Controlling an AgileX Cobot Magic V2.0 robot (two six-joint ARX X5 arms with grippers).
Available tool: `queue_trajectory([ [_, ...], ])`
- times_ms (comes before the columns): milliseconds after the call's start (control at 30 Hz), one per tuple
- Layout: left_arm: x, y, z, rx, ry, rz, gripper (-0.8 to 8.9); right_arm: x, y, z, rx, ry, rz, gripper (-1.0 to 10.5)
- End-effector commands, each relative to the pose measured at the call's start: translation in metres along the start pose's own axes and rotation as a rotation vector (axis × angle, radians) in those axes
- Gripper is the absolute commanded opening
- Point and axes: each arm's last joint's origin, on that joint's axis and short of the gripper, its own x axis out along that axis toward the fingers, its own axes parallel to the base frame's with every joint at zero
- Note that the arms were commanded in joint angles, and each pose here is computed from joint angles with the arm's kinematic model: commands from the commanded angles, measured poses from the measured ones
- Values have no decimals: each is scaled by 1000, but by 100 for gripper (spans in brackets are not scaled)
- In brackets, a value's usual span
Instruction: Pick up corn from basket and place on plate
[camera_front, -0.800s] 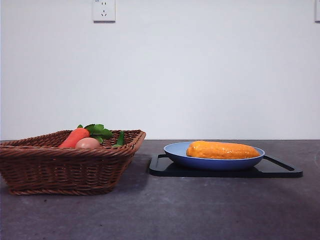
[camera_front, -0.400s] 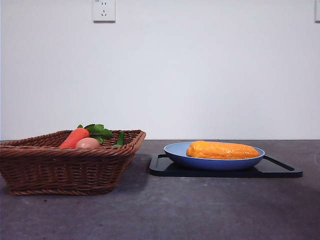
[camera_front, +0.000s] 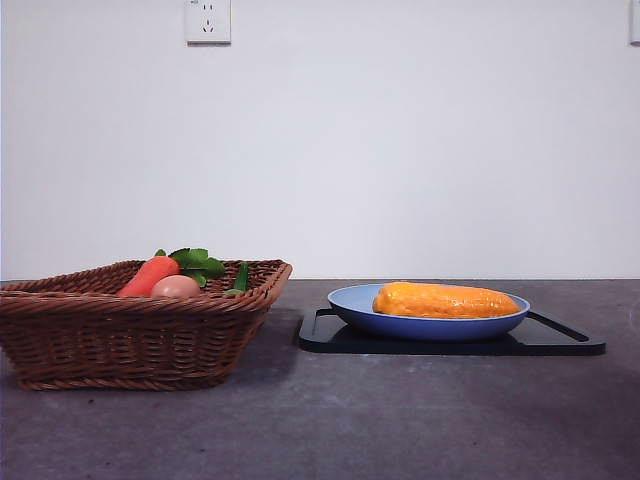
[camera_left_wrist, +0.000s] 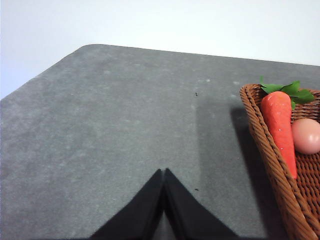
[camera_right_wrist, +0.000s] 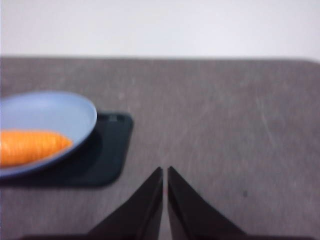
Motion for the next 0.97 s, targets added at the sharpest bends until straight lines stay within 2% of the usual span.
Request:
queue_trajectory([
  [33,3,1,-9,-7,32,2,4,0,0,-3,-2,21,-6,2],
  [967,3,1,-9,-7,32,2,4,0,0,-2,-4,6,-6,2],
])
